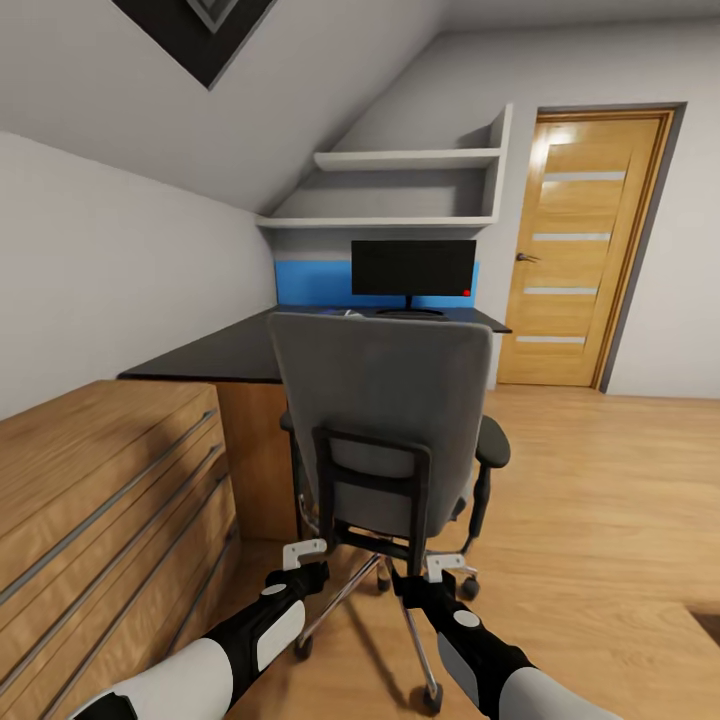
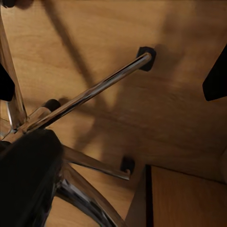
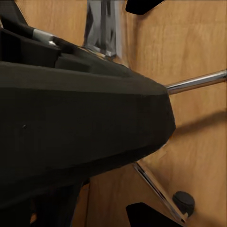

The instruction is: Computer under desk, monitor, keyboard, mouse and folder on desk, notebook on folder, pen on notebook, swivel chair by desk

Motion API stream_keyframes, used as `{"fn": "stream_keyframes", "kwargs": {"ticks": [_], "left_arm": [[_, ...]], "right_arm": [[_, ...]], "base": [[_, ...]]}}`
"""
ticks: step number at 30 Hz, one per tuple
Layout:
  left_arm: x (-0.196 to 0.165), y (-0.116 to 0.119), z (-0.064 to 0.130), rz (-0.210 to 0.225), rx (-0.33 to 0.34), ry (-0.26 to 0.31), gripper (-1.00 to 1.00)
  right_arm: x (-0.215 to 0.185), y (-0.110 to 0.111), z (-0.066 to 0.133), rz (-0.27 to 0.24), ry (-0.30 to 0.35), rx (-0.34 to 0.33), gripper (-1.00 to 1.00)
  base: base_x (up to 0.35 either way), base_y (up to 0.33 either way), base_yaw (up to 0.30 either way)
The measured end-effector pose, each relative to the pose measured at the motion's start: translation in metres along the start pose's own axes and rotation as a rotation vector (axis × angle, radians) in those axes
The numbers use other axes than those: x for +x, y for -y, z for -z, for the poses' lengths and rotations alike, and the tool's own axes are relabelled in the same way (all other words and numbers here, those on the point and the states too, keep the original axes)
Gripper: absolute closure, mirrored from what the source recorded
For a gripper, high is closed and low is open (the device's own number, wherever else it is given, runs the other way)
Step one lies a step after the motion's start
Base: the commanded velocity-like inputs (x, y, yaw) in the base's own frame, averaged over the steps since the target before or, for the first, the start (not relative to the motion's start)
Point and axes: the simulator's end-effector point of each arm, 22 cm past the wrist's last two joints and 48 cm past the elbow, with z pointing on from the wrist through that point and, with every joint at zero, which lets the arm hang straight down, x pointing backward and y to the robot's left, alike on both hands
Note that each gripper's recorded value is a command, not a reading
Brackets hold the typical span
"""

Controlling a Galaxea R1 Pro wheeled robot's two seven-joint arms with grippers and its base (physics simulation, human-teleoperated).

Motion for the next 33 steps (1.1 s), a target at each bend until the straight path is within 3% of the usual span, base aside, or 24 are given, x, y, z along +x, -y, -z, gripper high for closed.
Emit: {"fn": "stream_keyframes", "kwargs": {"ticks": [8, 33], "left_arm": [[-0.001, 0.000, 0.000, -0.001, 0.000, 0.001, -1.00], [-0.015, 0.003, 0.008, -0.001, 0.006, 0.028, -1.00]], "right_arm": [[-0.001, 0.000, 0.000, 0.000, 0.002, 0.000, -1.00], [-0.016, -0.002, 0.005, 0.006, 0.029, -0.001, -1.00]], "base": [[0.027, 0.001, -0.057], [0.001, 0.000, -0.168]]}}
